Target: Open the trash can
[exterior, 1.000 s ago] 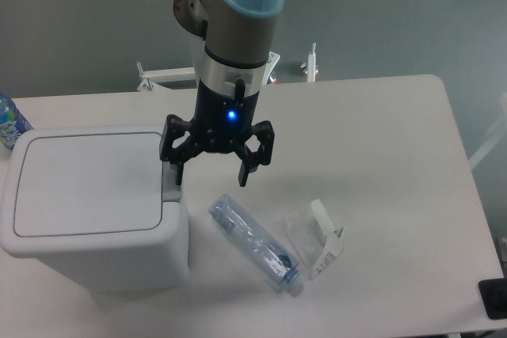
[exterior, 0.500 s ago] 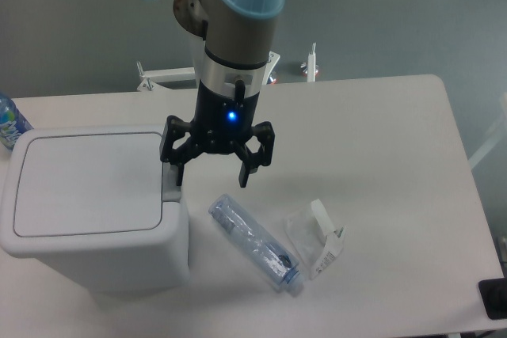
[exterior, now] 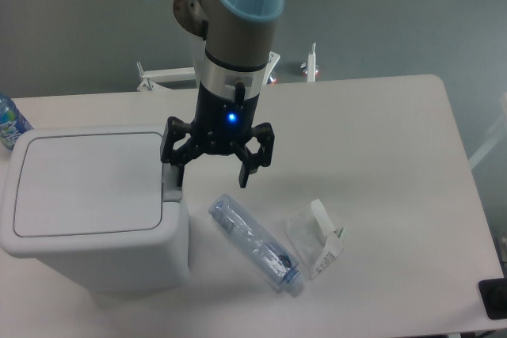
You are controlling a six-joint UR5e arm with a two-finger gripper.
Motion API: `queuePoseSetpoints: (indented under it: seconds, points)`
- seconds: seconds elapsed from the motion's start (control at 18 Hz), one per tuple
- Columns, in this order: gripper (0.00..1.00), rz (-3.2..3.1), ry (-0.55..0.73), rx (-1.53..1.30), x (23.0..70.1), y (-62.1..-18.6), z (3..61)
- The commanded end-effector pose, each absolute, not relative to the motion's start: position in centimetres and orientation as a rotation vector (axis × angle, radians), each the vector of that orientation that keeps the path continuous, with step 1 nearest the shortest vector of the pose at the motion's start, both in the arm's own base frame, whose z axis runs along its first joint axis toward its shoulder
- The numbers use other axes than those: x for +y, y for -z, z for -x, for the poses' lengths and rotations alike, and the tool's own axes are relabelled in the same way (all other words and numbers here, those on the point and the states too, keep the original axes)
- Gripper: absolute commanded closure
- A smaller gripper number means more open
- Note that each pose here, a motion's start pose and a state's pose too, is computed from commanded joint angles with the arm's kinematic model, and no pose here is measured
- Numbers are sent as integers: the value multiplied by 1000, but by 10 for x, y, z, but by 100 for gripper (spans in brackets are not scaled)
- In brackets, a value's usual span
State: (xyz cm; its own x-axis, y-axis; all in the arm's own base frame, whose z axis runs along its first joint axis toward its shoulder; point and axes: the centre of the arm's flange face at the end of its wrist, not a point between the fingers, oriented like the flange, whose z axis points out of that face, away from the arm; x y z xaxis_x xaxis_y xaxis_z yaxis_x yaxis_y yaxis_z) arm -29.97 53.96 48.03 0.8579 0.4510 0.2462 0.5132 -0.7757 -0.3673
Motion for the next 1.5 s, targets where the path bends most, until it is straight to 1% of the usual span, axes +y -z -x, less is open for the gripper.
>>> queuePoseSetpoints:
  seconds: [0.17,0.28,0.5,0.61,0.72,1.0,1.11,1.22,1.39,1.5]
  points:
    - [0,2606,201,-708,541,-480,298]
    - [0,2596,190,-699,542,-488,299]
    - [0,2469,60,-618,544,-542,308]
    - [0,2422,-7,-653,531,-560,332]
    - [0,2399,-46,-668,520,-571,347]
    - [0,2394,-137,-653,487,-581,389]
    - [0,2407,-230,-644,462,-591,402]
    - [0,2492,-351,-547,445,-587,411]
    - [0,2617,-444,-403,435,-576,414]
    - [0,2682,-490,-406,423,-571,422]
